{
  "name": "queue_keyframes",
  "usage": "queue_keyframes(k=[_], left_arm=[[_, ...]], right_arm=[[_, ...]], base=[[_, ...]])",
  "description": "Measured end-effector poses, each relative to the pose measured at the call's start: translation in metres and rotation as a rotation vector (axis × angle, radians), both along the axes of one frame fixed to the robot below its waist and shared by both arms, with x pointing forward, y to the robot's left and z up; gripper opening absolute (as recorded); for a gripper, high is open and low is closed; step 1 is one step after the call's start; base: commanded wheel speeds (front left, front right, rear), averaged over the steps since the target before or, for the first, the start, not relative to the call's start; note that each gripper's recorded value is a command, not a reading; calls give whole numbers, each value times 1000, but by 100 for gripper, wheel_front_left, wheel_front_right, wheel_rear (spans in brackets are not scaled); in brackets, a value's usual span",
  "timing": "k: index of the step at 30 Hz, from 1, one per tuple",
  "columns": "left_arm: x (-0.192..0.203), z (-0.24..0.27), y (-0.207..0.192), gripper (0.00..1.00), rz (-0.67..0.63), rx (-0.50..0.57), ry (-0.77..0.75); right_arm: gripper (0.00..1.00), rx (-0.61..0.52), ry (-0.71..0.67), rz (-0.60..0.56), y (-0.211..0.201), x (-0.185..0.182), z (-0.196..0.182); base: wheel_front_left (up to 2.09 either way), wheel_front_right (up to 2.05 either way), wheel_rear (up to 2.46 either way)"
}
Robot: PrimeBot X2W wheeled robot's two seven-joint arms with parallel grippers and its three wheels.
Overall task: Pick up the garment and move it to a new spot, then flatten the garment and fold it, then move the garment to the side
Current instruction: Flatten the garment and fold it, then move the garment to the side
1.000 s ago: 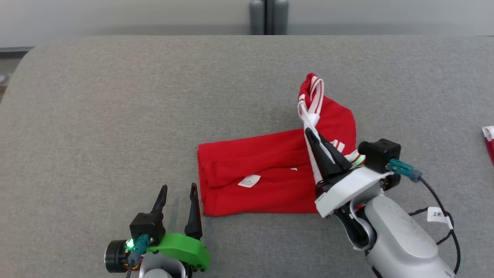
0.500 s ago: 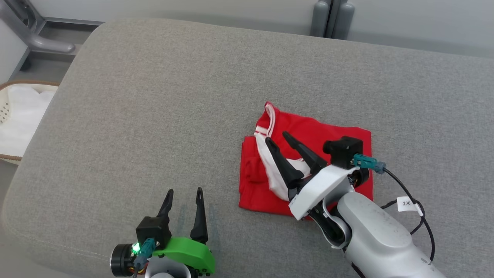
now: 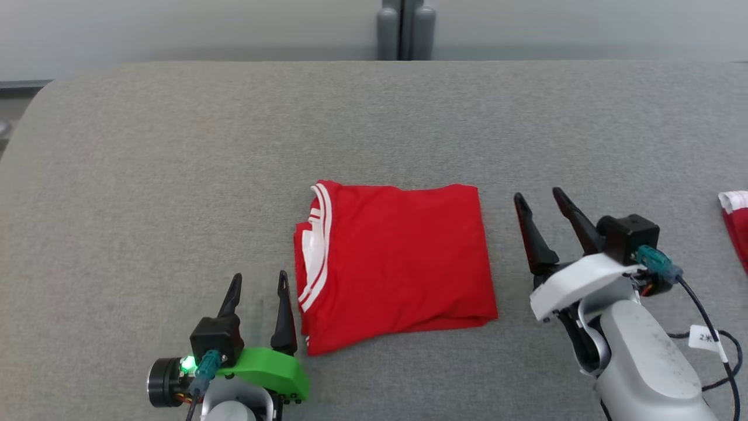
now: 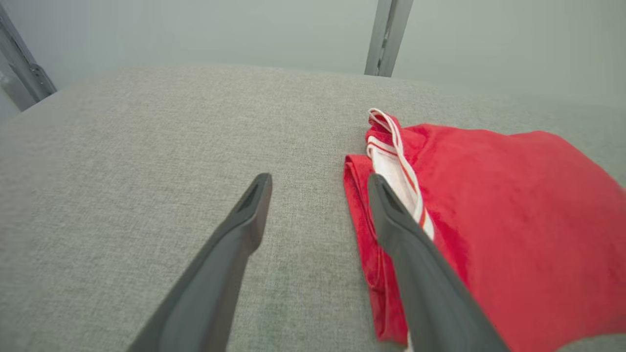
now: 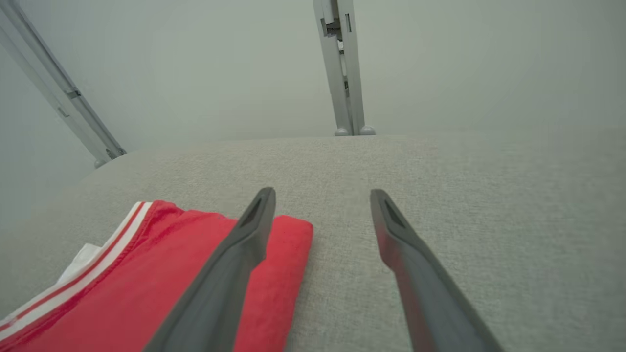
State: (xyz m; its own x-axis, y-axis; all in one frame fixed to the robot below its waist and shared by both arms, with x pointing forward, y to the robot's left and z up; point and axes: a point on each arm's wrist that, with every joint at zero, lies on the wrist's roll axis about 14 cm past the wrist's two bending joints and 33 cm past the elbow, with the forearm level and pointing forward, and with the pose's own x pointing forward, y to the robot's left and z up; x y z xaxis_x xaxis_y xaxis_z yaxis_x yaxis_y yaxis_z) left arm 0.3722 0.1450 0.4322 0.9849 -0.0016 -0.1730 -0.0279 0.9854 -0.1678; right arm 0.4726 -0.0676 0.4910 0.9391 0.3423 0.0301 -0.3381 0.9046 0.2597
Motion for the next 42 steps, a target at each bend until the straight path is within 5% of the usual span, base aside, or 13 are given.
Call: queue_keyframes(k=[6, 17, 30, 42], left_arm=[[14, 6, -23, 100, -78, 42, -29], [-5, 7, -33, 100, -115, 81, -38], [-16, 4, -33, 100, -128, 74, -31], [-10, 3, -25, 100, -108, 32, -21]], right_arm=[[100, -104, 31, -166, -68, -28, -18], [100, -154, 92, -271, -106, -81, -38], [100, -135, 110, -218, -87, -87, -44], [100, -111, 71, 18, 1, -11, -26]], base=[[0, 0, 0], [0, 0, 0], [0, 0, 0], [0, 0, 0]])
